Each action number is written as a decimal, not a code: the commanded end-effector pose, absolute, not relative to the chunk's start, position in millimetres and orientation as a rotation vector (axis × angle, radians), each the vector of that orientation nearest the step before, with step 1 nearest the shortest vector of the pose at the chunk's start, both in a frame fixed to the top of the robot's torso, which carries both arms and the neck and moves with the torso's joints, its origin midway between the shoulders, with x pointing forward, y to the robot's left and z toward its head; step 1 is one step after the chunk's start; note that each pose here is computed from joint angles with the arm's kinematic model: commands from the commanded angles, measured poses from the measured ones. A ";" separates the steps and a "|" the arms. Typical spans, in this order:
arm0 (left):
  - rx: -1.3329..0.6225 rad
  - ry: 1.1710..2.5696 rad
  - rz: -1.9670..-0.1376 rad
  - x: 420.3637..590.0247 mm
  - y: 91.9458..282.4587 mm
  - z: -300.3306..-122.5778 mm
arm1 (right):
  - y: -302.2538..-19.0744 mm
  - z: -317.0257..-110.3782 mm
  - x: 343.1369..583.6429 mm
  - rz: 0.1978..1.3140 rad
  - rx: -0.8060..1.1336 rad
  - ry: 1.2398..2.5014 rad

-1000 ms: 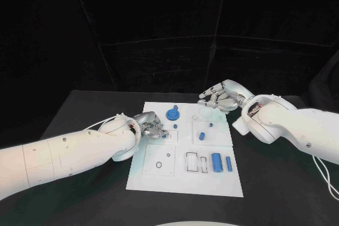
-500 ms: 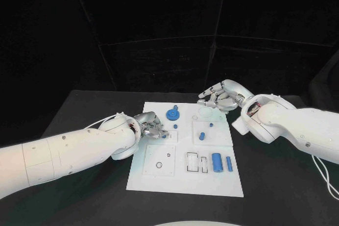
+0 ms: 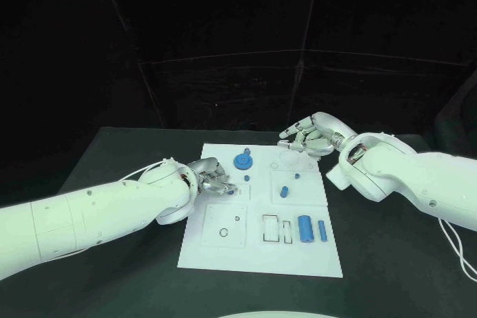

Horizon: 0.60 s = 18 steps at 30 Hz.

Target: Assemble the parts on the task board

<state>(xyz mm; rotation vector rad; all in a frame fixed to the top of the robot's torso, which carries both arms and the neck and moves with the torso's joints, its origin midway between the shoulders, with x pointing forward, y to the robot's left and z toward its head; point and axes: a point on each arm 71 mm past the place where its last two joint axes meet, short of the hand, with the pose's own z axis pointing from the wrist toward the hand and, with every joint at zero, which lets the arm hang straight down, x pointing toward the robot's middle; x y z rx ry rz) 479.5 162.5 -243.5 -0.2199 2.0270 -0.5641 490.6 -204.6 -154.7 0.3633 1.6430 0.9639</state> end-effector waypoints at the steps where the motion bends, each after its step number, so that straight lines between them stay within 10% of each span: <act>1: -0.234 2.061 -0.544 477.2 162.5 -248.3 | -203.6 -153.3 490.7 0.974 0.357 1.639; 18: -0.275 2.061 -0.543 479.4 164.4 -249.1 | -202.6 -153.9 491.6 0.974 0.358 1.642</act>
